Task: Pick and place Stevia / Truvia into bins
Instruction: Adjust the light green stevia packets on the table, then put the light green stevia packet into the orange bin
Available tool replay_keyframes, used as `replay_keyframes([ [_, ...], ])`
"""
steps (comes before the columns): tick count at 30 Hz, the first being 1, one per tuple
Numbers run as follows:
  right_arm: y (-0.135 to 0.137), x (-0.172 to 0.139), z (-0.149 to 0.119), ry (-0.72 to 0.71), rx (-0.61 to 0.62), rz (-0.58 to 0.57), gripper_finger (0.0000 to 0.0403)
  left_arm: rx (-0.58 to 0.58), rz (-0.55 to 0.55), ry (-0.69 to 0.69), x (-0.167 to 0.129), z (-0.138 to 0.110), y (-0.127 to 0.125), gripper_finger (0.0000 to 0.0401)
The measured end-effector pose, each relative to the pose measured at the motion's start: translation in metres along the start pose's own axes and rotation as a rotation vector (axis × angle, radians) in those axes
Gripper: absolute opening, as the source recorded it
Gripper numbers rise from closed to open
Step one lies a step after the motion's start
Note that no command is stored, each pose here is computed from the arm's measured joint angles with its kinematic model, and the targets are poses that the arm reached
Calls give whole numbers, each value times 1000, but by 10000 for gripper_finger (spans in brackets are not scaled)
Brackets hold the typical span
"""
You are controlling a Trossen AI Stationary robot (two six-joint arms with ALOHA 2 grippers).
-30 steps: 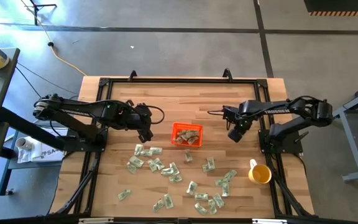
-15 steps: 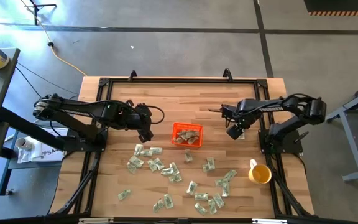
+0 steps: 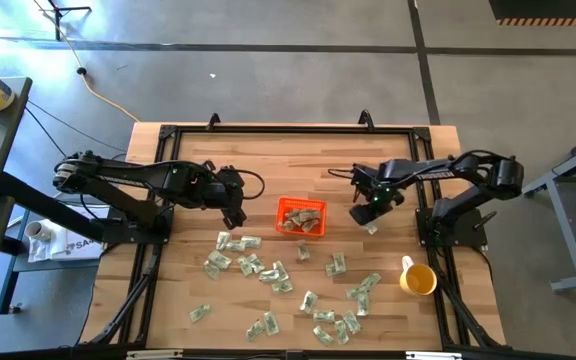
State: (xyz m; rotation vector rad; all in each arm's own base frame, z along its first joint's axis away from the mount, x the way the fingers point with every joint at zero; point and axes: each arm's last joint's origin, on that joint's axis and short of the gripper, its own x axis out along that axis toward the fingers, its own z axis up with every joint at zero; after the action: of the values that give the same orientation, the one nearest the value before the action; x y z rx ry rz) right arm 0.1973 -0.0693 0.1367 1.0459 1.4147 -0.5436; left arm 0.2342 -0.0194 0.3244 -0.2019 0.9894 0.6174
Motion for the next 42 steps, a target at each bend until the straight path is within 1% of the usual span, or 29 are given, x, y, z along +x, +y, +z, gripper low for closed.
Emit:
replay_keyframes([
  [2, 3, -1, 0, -14, 8, 12, 144, 0, 0, 0, 0, 0, 0, 232],
  [8, 11, -10, -4, -89, -15, -21, 169, 0, 1, 0, 0, 0, 0, 232],
  [10, 14, -14, -7, -111, -28, -49, 179, 0, 1, 0, 0, 0, 0, 232],
  [13, 16, -15, -12, -150, -48, -124, 192, 0, 1, 0, 0, 0, 0, 232],
  [16, 13, -13, -12, -157, 42, -155, 199, 0, 1, 0, 0, 0, 0, 232],
  [20, 7, -16, -6, -267, 176, -230, 201, 13, -2, -5, 0, 0, 0, 232],
  [23, 6, -23, 1, -353, 215, -274, 199, 15, -1, -5, 0, 0, 0, 232],
  [25, 5, -29, 5, -386, 239, -291, 198, 15, -1, -4, 0, 0, 0, 232],
  [29, -4, -33, 12, -376, 274, -288, 198, 14, -1, -4, 0, 0, 0, 232],
  [31, -13, -33, 13, -354, 292, -304, 197, 8, -1, -4, 0, 0, 0, 232],
  [35, -32, -30, 15, -317, 367, -334, 197, -9, -1, -3, 0, 0, 0, 232],
  [38, -41, -27, 17, -303, 380, -315, 192, -10, -1, -3, 0, 0, 0, 232],
  [42, -46, -25, 21, -302, 369, -248, 183, -10, -1, -3, 0, 0, 0, 232],
])
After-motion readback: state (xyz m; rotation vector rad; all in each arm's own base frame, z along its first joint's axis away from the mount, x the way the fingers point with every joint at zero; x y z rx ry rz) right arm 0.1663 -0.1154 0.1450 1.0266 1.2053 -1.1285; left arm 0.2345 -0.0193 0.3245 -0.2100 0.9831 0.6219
